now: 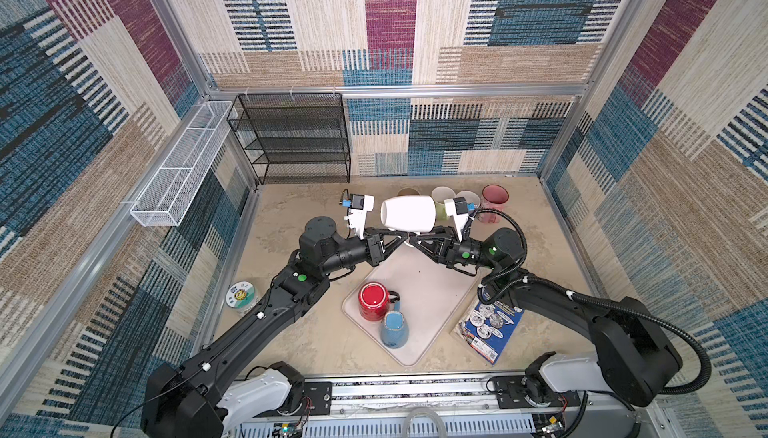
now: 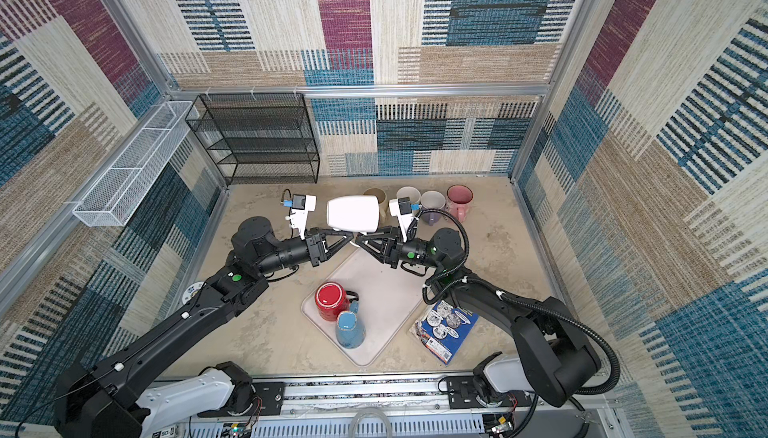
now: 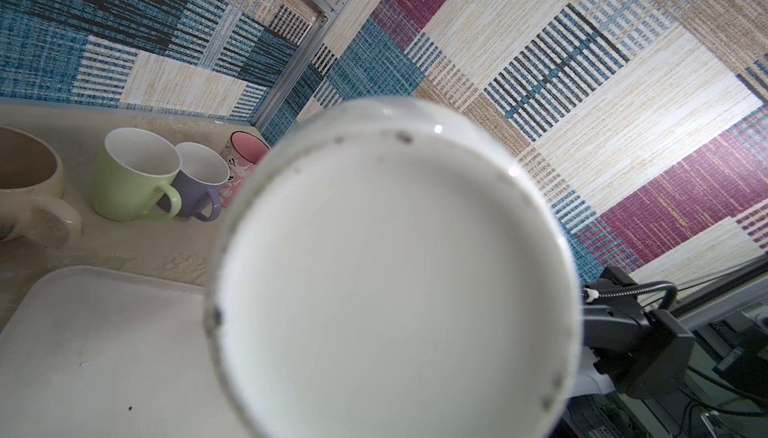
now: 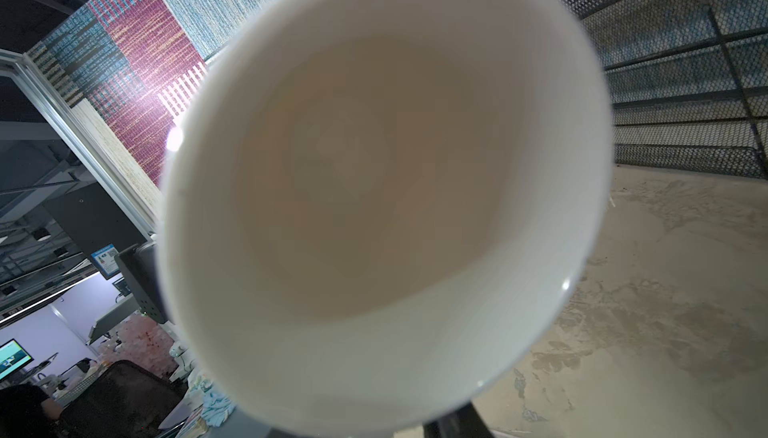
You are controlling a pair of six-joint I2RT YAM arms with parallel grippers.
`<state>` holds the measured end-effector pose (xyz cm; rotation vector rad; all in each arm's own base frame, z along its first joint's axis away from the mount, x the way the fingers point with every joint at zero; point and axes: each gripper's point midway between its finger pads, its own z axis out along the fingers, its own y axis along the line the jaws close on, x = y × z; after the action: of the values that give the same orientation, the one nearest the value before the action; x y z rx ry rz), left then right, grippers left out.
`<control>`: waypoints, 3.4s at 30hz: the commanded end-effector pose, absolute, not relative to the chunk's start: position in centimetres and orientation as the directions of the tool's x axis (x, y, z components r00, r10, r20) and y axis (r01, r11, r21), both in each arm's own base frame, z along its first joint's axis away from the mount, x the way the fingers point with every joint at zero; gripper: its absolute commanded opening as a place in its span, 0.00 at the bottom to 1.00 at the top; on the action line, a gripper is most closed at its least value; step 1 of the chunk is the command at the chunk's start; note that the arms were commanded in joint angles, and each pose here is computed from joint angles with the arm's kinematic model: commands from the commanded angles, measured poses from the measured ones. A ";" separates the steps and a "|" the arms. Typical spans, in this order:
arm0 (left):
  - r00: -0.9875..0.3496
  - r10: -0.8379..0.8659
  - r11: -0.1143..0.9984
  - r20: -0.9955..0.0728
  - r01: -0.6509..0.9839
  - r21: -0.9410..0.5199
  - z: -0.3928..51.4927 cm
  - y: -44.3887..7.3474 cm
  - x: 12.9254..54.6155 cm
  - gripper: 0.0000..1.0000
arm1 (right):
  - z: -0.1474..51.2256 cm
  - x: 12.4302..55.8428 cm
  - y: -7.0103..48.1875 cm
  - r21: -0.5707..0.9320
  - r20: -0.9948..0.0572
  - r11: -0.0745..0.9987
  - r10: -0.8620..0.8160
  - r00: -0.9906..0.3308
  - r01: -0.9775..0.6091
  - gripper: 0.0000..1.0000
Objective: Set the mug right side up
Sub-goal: 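Carry the white mug toward the upright mugs, rotating it opening-up with the right gripper, then lower the white mug beside the cream mug while the left gripper withdraws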
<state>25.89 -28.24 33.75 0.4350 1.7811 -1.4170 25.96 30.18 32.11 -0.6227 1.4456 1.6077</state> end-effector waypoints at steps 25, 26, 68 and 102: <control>-0.629 -0.219 0.317 -0.746 0.677 -0.664 31.8 -27.8 26.3 0.39 | 33.5 26.0 29.2 0.530 -0.804 0.024 0.330 -0.494 -0.847 0.00; -0.627 -0.217 0.332 -0.748 0.674 -0.660 31.6 -27.6 26.3 0.42 | 33.5 26.0 29.1 0.529 -0.806 0.030 0.331 -0.491 -0.848 0.00; -0.639 0.006 0.958 -0.769 0.225 -0.179 25.0 -10.8 22.4 1.00 | 21.1 44.8 33.8 0.216 -0.737 0.852 -0.178 -0.652 -0.477 0.00; -0.675 0.023 0.962 -0.737 0.216 -0.167 23.3 -10.7 22.2 1.00 | 11.3 49.7 34.9 -0.060 -0.530 0.904 -0.387 -0.754 -0.422 0.00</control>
<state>22.42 -10.83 23.82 0.1527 2.2741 -0.3215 48.82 34.80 11.08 -0.5881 2.5505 0.1051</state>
